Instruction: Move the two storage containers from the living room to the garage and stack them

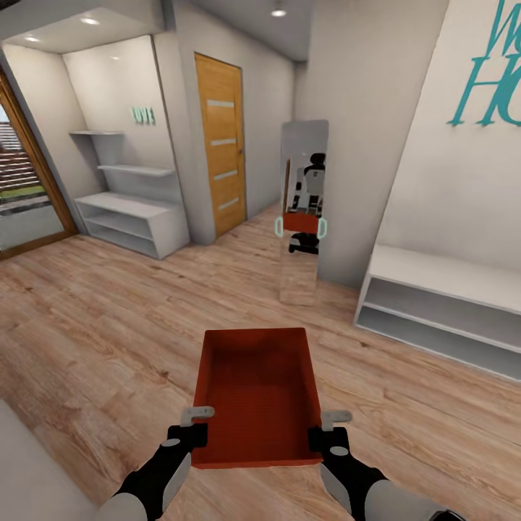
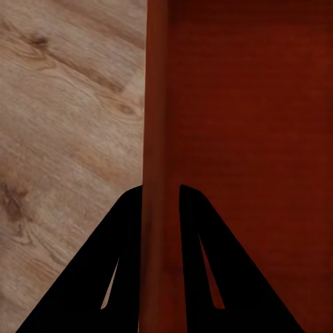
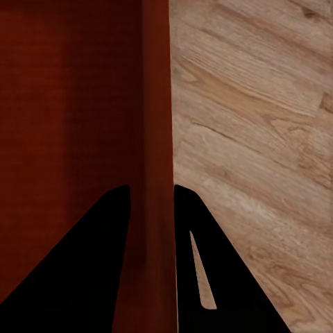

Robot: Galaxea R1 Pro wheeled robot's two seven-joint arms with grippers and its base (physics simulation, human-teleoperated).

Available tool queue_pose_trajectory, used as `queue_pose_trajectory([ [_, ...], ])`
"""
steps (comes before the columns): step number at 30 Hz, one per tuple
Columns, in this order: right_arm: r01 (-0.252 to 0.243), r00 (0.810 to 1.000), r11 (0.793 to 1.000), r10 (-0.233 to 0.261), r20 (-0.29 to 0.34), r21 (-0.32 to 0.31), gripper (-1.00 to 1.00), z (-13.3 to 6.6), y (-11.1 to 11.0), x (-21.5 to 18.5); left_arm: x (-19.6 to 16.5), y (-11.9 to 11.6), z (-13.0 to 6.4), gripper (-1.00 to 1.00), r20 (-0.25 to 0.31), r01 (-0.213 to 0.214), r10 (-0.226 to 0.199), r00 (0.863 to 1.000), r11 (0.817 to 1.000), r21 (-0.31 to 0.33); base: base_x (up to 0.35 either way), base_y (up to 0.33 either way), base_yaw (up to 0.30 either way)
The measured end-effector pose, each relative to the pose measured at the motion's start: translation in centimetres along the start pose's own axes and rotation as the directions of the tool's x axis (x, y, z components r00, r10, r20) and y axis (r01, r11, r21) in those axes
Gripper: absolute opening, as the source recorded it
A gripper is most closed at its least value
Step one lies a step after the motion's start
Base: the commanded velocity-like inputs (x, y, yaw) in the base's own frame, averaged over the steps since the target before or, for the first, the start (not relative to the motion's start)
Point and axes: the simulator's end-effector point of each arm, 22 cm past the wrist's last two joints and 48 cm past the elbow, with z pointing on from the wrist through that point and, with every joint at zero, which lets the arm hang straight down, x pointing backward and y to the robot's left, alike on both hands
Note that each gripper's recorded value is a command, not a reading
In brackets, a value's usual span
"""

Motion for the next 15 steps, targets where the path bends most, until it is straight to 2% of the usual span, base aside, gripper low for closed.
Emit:
queue_pose_trajectory([
  [15, 0.0, 1.0, 1.0, 0.0, 0.0, 0.0, -1.0, 0.0, 0.0, -0.02, 0.0, 0.0, 0.0, -1.0, 0.0, 0.0, 0.0, 1.0, 1.0, 0.0, 0.322, 0.0, 0.004],
])
